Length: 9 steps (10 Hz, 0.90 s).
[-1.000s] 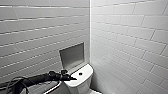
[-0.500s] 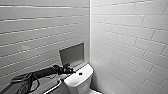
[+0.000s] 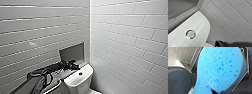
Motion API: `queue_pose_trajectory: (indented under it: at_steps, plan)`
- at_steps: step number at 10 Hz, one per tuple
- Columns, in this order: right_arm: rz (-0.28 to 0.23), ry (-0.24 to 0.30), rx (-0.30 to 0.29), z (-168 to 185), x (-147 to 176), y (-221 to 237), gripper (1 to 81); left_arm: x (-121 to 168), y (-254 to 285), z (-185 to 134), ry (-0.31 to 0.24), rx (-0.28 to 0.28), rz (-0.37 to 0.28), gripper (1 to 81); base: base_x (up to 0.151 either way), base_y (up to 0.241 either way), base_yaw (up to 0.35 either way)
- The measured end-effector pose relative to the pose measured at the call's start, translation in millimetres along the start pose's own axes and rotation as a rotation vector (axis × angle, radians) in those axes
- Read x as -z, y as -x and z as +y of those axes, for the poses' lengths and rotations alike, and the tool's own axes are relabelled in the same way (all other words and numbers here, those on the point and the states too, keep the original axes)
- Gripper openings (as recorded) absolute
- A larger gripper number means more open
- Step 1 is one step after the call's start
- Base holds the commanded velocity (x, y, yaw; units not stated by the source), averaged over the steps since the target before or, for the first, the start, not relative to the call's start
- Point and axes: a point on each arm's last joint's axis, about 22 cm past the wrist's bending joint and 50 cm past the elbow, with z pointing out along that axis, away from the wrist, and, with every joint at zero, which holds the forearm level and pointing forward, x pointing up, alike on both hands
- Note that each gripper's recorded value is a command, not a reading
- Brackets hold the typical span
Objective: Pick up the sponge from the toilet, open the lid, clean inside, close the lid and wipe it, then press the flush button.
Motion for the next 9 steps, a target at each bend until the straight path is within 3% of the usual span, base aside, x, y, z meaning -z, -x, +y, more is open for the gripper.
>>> queue_pose_trajectory:
  at_steps: [3, 7, 9]
  plan:
    - [-0.009, 0.001, -0.009, 0.2, -0.1, 3.7, 1.0, -34.2, -3.8, 23.0, -0.082, -0.058, -0.072, 1.0, 0.000, 0.000, 0.000]
    - [-0.067, 0.003, -0.051, 0.7, 0.5, 25.7, 1.0, -57.1, -0.8, -22.3, -0.208, -0.054, -0.109, 1.0, 0.000, 0.000, 0.000]
    - [-0.060, 0.004, -0.051, 2.2, 0.1, 21.1, 1.0, -59.3, -4.9, -26.0, -0.236, -0.074, -0.107, 1.0, 0.000, 0.000, 0.000]
